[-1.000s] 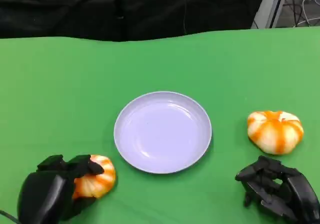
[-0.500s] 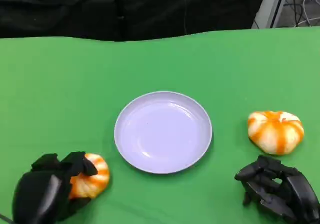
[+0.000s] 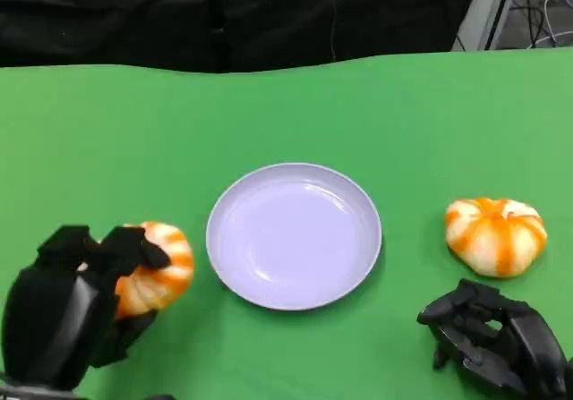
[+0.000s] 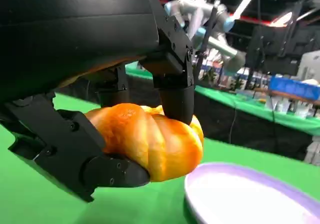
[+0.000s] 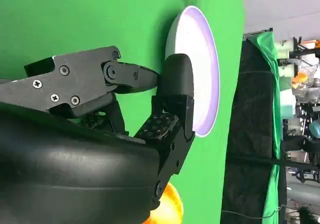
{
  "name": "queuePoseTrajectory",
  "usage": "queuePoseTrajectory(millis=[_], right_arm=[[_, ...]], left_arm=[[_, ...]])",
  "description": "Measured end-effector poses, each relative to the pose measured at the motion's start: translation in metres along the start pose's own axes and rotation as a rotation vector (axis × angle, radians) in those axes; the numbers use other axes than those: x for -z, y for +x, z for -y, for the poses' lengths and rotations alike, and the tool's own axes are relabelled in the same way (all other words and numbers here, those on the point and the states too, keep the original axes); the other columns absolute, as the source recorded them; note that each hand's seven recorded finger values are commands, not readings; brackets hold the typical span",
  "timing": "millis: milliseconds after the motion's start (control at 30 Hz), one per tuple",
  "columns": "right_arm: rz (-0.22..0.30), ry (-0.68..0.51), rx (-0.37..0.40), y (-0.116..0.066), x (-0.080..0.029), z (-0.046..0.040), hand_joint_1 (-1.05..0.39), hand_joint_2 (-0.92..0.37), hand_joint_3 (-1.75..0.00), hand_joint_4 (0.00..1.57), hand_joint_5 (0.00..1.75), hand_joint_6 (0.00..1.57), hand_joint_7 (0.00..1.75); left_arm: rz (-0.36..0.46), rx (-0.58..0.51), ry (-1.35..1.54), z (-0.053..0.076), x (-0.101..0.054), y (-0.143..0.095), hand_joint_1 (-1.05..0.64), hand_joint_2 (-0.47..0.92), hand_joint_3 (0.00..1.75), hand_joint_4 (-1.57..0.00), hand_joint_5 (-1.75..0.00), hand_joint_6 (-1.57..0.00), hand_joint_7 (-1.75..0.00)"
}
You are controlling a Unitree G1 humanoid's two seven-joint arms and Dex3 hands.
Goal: Grasp the bread from the table and place it into the plate.
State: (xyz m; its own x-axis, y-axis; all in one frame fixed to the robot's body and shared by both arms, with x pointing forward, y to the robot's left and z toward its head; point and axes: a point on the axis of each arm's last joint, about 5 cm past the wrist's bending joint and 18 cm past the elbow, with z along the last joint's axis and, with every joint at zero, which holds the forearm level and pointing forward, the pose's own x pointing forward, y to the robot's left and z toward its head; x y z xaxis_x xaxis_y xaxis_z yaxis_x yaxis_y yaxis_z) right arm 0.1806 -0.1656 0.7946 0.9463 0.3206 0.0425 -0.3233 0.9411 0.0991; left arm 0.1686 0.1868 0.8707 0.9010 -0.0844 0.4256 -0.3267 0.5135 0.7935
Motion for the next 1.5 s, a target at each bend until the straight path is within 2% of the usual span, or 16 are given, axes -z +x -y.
queuePoseTrajectory(millis=[133,333,567,900,1033,1133,1333,1500], right_arm=[[-0.001,0.0,-0.001,0.0,0.0,-0.0005,-0.28,-0.92,-0.42,0.69,1.7,0.83,0.99],[-0.004,-0.005,0.0,0.0,0.0,-0.0017,-0.28,-0.92,-0.41,0.69,1.7,0.83,0.99],[-0.006,-0.006,-0.002,0.001,0.0,-0.0026,-0.26,-0.92,-0.42,0.7,1.7,0.83,0.99],[-0.005,-0.011,0.003,0.003,0.0,-0.0039,-0.27,-0.92,-0.43,0.71,1.7,0.83,0.99],[0.0,-0.012,0.004,0.003,0.0,-0.0046,-0.27,-0.92,-0.43,0.71,1.7,0.83,0.99],[0.001,-0.013,0.005,0.003,0.0,-0.0045,-0.26,-0.92,-0.43,0.7,1.69,0.83,0.99],[0.006,-0.015,0.005,0.003,0.0,-0.0062,-0.26,-0.92,-0.43,0.69,1.68,0.83,0.99],[0.007,-0.014,0.008,0.003,0.0,-0.0061,-0.27,-0.92,-0.43,0.68,1.67,0.83,0.98]], left_arm=[[0.031,-0.024,-0.006,-0.006,-0.005,0.006,-0.06,0.4,1.1,-0.84,-1.75,-0.86,-1.36],[0.065,-0.04,-0.033,-0.007,-0.01,0.016,-0.05,0.4,1.13,-0.83,-1.75,-0.85,-1.39],[0.072,-0.027,-0.089,0.009,-0.015,0.031,-0.07,0.44,1.03,-0.8,-1.75,-0.87,-1.31],[0.106,0.041,-0.148,0.031,-0.02,0.045,-0.09,0.55,0.86,-0.78,-1.75,-0.84,-1.31],[0.116,0.055,-0.175,0.037,-0.023,0.05,-0.09,0.56,0.84,-0.78,-1.75,-0.85,-1.3],[0.12,0.065,-0.184,0.04,-0.024,0.051,-0.1,0.57,0.85,-0.77,-1.75,-0.81,-1.36],[0.153,0.084,-0.231,0.052,-0.041,0.07,-0.09,0.58,0.87,-0.77,-1.75,-0.76,-1.44],[0.16,0.105,-0.24,0.057,-0.044,0.072,-0.09,0.59,0.82,-0.76,-1.75,-0.76,-1.45]])
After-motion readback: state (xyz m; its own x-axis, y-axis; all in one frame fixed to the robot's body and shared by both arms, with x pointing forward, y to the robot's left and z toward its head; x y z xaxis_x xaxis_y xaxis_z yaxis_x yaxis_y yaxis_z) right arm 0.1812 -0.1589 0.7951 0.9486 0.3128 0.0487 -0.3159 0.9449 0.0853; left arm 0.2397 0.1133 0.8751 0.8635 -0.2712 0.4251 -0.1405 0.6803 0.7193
